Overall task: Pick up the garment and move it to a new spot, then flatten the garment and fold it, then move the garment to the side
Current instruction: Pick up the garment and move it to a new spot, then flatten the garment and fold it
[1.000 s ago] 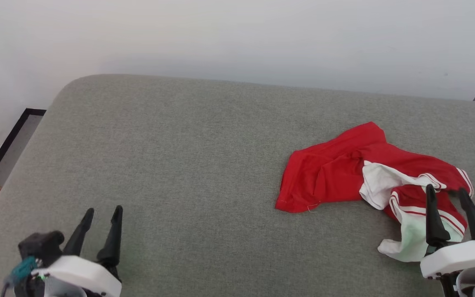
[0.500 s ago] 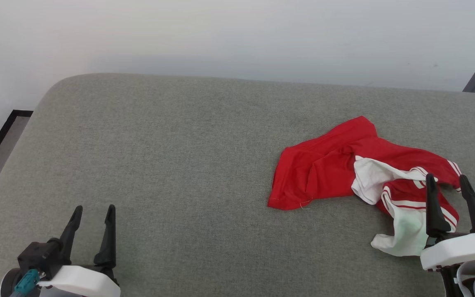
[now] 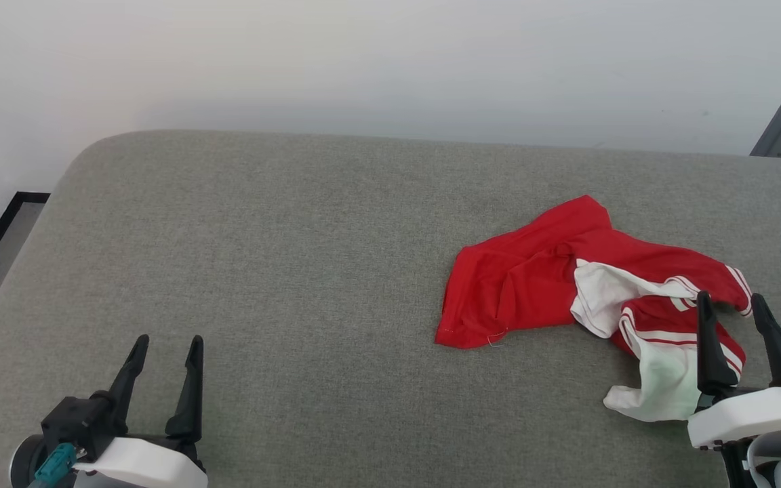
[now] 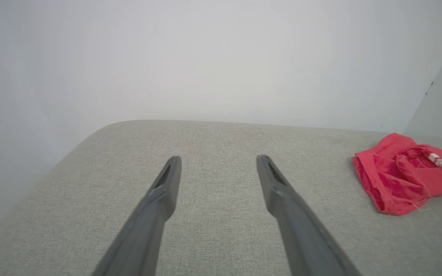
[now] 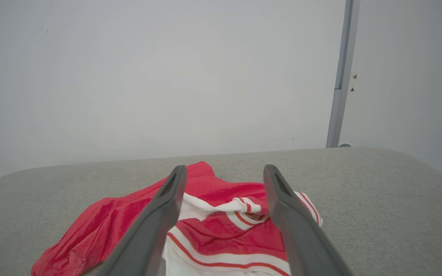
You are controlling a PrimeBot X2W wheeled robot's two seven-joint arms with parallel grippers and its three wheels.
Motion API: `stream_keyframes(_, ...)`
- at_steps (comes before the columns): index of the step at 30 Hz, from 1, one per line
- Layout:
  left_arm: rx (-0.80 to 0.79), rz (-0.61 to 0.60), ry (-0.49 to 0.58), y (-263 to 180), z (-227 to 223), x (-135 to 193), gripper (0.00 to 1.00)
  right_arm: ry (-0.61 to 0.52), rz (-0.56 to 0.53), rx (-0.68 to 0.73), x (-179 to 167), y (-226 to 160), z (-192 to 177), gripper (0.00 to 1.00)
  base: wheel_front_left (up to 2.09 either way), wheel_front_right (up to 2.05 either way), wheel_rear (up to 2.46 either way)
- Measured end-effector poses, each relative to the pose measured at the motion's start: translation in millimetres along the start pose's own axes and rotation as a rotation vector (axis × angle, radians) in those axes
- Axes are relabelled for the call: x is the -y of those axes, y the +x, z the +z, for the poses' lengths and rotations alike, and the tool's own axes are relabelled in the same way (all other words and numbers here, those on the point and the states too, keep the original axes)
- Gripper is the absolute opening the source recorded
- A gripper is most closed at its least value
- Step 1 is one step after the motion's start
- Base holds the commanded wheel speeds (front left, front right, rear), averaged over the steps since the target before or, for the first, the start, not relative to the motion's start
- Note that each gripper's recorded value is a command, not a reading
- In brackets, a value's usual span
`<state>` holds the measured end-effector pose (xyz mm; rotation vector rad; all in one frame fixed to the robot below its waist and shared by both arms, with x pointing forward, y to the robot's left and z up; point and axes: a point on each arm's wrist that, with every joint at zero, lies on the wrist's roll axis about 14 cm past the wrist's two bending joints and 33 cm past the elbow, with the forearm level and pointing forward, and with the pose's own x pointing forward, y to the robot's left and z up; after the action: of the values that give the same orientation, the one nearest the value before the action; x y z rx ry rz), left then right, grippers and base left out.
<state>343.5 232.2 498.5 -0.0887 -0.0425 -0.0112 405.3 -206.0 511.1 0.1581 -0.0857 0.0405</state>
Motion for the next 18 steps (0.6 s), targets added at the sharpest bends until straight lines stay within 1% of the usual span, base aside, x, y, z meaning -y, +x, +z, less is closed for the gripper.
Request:
stream_keyframes(11, 0.004, -0.022, -0.007, 2, 1, 7, 1.0, 0.005, -0.01, -0.001, 2, -4, -1, 1.0, 0.0, 0.0, 0.0)
stream_keyframes(18, 0.021, -0.019, -0.038, 7, 4, 11, 1.0, 0.005, -0.004, -0.021, -1, -4, -8, 1.0, 0.0, 0.0, 0.0)
